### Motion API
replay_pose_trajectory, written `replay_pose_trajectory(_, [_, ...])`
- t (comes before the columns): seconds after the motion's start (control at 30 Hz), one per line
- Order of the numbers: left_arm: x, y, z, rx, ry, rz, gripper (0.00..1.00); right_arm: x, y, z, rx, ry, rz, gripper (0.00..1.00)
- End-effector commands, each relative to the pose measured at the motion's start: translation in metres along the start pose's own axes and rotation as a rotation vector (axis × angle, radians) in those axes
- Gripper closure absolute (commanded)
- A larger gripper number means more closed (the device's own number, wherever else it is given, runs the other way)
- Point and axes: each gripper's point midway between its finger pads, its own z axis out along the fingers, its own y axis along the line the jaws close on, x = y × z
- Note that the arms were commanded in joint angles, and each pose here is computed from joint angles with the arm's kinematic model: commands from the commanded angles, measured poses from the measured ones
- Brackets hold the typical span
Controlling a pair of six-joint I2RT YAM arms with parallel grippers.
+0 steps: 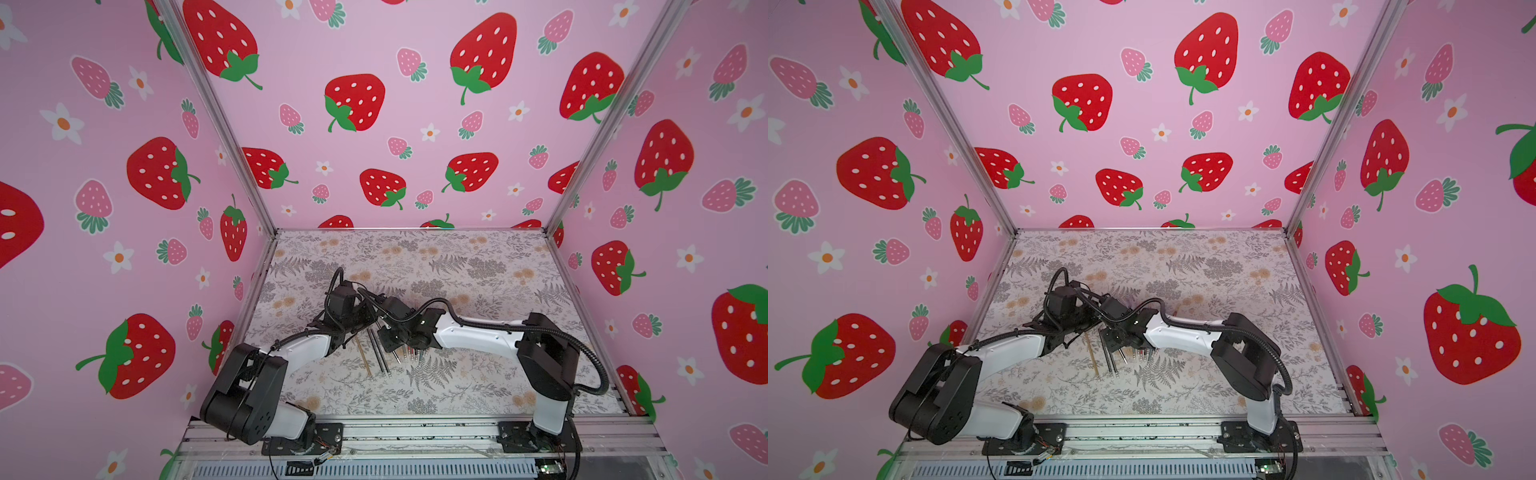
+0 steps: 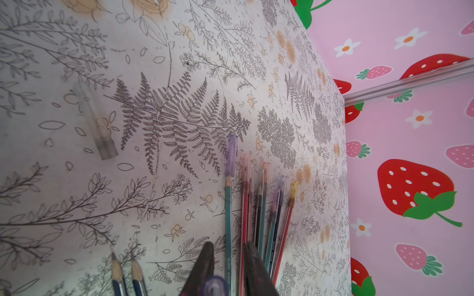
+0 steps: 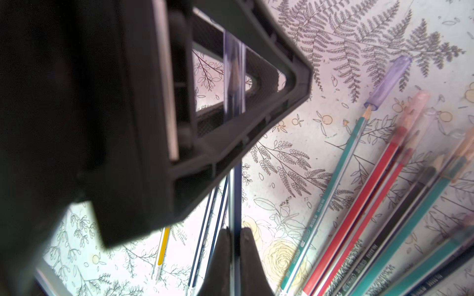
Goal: Remove the protective cover of the pencils
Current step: Remove the protective sleeve from the pencil.
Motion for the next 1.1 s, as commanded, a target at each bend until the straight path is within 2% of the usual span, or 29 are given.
replay_pose_trajectory(0.0, [-0.016, -0.026, -0.008, 0.070, -0.047, 0.004, 0.81, -0.006, 0.013, -0.014, -0.038, -0.038, -0.017, 0.95])
replay_pose_trajectory(0.1, [-0.017, -0.027, -0.011, 0.068, -0.057, 0.000, 0.84, -0.006, 0.012, -0.014, -0.035, -0.040, -0.016, 0.95])
replay_pose_trajectory(0.43, [-0.019, -0.029, -0.017, 0.069, -0.067, -0.013, 0.93, -0.003, 0.008, -0.007, -0.009, -0.031, -0.007, 0.65])
replay_pose_trajectory(0.57, [-0.019, -0.031, -0.018, 0.076, -0.066, -0.013, 0.93, -0.001, 0.006, 0.000, 0.002, -0.019, -0.011, 0.62])
replay_pose_trajectory(0.63, [-0.018, -0.031, -0.019, 0.075, -0.066, -0.014, 0.93, -0.001, 0.007, 0.001, 0.000, -0.016, -0.013, 0.65])
replay_pose_trajectory(0.8, [-0.019, -0.031, -0.021, 0.075, -0.073, -0.013, 0.93, -0.002, 0.008, 0.001, -0.004, -0.020, -0.019, 0.82])
replay_pose_trajectory(0.83, [-0.019, -0.031, -0.021, 0.074, -0.072, -0.015, 0.98, -0.002, 0.008, 0.001, -0.004, -0.020, -0.020, 0.85])
replay_pose_trajectory(1.07, [-0.020, -0.030, -0.020, 0.067, -0.069, -0.018, 1.00, -0.002, 0.010, 0.000, -0.017, -0.026, -0.023, 0.96])
